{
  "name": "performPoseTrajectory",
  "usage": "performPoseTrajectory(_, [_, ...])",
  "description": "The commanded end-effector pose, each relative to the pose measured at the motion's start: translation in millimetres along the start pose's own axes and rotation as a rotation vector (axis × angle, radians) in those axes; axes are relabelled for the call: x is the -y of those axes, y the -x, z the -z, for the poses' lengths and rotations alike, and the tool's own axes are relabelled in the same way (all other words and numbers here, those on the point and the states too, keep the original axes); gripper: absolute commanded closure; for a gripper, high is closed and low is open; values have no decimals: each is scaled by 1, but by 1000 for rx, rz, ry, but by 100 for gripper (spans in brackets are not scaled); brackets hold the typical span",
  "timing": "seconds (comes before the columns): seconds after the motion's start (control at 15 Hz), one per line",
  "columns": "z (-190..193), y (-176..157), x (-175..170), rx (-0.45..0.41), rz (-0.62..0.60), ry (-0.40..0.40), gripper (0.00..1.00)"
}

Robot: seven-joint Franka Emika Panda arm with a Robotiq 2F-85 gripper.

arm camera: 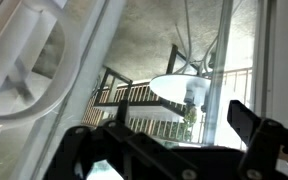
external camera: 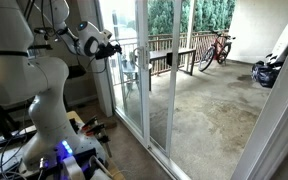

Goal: Open the glass door by sliding it to the left

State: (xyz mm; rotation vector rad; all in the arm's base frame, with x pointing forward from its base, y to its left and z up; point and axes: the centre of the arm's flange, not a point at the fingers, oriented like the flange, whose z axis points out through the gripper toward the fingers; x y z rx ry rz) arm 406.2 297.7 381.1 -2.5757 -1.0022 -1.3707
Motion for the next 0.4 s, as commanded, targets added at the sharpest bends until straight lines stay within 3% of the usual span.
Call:
performPoseTrajectory(0.0, [1,10,10,18,1,-25,0])
performPoseTrajectory(0.33, [2,23,14,42,-16,-54,0])
